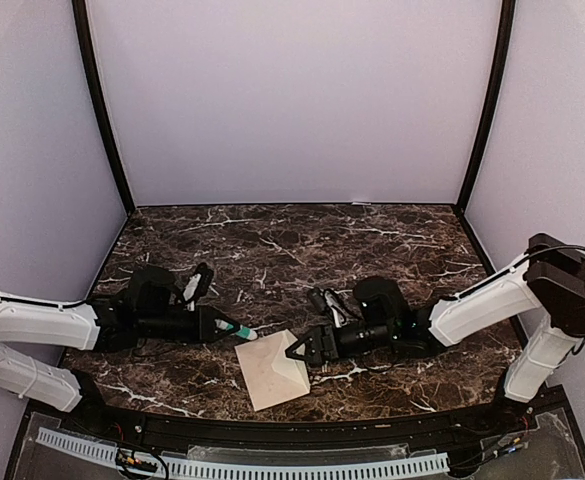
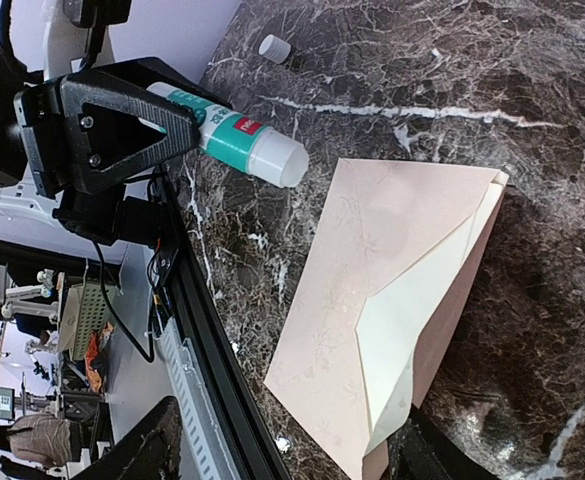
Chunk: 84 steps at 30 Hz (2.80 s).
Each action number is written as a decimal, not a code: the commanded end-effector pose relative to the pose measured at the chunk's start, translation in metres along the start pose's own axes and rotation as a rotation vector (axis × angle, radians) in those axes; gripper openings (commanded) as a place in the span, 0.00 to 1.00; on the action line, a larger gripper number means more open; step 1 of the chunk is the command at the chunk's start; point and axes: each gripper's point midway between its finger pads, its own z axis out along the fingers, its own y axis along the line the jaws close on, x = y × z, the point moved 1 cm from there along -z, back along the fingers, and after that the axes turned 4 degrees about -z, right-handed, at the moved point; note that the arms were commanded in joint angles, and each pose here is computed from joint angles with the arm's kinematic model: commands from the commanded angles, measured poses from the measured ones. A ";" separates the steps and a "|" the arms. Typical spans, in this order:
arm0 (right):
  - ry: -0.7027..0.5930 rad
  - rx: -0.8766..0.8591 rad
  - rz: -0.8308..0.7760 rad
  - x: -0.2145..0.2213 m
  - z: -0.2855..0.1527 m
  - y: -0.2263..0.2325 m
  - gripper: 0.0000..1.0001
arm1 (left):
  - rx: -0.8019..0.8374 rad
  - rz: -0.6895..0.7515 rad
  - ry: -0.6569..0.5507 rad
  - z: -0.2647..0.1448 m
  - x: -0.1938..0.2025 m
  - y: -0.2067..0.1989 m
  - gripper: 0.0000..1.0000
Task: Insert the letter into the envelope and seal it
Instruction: Move the envelope to the center of the board, then adjust the solid glue.
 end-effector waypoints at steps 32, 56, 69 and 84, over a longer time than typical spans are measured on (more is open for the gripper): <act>0.018 0.035 -0.035 0.000 0.044 0.008 0.05 | 0.000 -0.063 -0.206 -0.013 -0.027 0.006 0.00; -0.245 0.087 -0.118 -0.072 -0.052 0.044 0.91 | 0.466 0.079 -0.142 -0.045 -0.053 -0.103 0.00; -0.422 -0.254 -0.212 -0.119 -0.062 0.154 0.96 | 0.768 0.208 -0.186 -0.094 -0.060 -0.182 0.00; -0.384 -0.374 -0.259 -0.121 -0.053 0.189 0.35 | 0.796 0.224 -0.165 -0.090 -0.053 -0.195 0.00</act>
